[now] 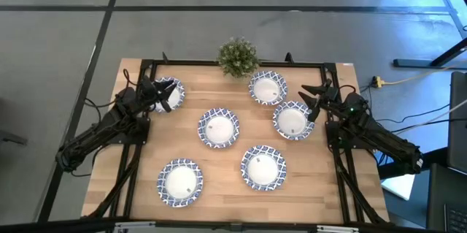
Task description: Nest bowls inside each other
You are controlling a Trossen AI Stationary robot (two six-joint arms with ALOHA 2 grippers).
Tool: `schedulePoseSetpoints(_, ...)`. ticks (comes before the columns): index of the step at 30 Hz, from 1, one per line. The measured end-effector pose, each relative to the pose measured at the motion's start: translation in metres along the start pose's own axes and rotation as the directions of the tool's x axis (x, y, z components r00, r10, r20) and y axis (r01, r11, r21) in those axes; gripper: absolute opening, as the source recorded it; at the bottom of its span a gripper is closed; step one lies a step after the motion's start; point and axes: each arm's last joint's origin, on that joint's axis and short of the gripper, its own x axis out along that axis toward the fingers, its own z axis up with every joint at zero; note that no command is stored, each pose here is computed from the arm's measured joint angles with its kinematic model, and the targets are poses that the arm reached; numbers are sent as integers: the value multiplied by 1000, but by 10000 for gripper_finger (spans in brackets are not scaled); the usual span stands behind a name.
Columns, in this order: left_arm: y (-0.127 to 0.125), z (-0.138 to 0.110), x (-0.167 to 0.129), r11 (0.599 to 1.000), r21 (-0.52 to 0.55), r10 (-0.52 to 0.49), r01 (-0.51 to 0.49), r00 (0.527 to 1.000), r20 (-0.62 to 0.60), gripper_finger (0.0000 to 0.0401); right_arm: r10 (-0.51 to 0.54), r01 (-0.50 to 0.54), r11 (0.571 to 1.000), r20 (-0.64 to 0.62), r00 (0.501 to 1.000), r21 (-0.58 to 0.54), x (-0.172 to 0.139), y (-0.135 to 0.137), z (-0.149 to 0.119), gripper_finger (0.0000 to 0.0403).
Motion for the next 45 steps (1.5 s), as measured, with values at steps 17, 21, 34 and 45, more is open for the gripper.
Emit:
schedulePoseSetpoints(17,0,0,0,1000,0,0,0,1000,0,95,0,0,1000,0,1000,0,0,0,0,160)
schedulePoseSetpoints(21,0,0,0,1000,0,0,0,1000,0,95,0,0,1000,4,1000,-1,0,0,0,160)
schedulePoseSetpoints(34,0,0,0,1000,0,0,0,1000,0,95,2,-2,1000,48,999,-1,0,0,5,160)
schedulePoseSetpoints(45,0,0,0,999,46,8,-8,1000,1,95,1,-7,992,47,999,129,0,0,5,160)
